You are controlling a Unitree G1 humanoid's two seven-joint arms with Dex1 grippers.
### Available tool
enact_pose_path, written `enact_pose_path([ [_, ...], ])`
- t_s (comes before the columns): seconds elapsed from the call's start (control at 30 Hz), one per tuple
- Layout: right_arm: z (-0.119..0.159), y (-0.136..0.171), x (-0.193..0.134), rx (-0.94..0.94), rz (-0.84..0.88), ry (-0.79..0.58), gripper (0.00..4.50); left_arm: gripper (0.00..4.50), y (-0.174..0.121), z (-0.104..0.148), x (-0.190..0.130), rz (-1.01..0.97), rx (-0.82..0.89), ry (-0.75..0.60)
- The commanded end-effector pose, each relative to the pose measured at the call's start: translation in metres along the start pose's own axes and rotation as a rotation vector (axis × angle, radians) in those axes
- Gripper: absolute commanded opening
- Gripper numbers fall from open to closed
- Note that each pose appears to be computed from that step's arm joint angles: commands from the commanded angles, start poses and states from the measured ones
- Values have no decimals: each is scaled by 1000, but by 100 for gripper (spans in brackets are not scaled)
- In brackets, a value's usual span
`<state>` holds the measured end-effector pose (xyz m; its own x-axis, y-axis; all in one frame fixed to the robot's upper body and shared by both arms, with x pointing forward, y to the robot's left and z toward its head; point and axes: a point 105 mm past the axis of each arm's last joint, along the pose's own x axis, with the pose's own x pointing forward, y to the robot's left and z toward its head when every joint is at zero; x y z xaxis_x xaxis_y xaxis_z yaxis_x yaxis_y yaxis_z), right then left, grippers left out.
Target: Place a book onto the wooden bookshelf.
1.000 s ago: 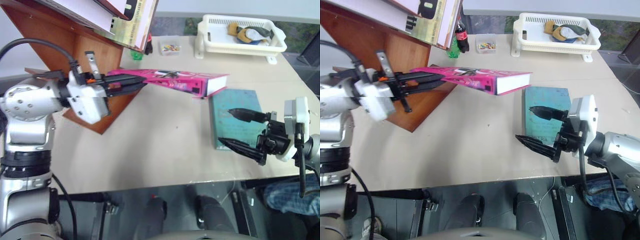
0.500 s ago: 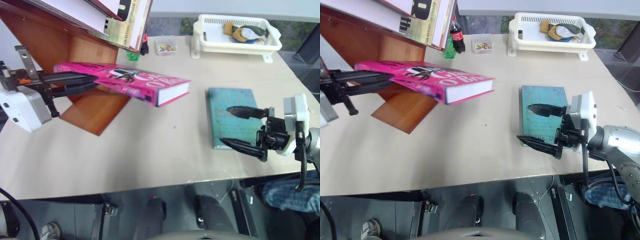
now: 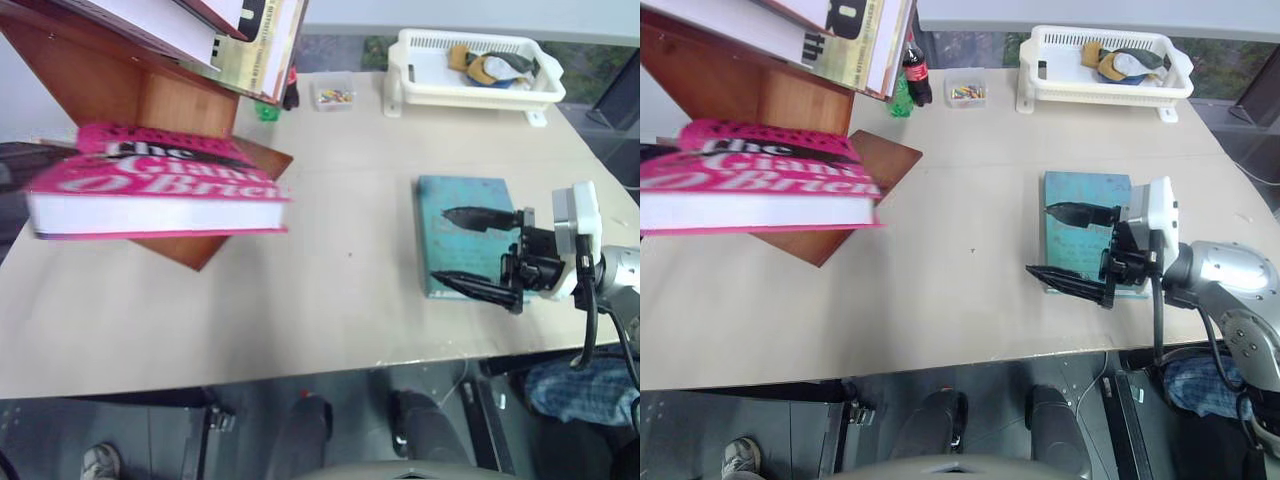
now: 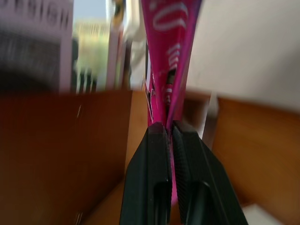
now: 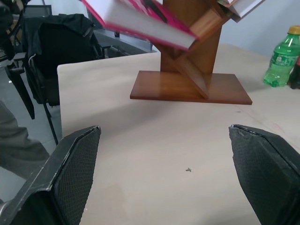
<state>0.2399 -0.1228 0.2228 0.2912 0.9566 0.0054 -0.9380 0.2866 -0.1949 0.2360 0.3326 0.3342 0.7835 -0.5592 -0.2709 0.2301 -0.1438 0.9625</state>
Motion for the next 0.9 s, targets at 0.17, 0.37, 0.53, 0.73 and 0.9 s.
enact_pose_path([
  [0.17,9,4,-1,-49,0,-15,450,3,20,-10,-8,42,66,71],
  [0.37,8,3,1,-42,1,-17,450,3,26,-8,-16,59,82,82],
  [0.53,6,1,5,-35,21,-23,450,3,23,-4,-21,74,85,70],
  [0.73,5,-5,9,-38,47,-27,450,3,22,-2,-34,87,86,105],
  [0.9,6,-8,13,-43,71,-42,450,3,18,-13,-46,59,70,226],
])
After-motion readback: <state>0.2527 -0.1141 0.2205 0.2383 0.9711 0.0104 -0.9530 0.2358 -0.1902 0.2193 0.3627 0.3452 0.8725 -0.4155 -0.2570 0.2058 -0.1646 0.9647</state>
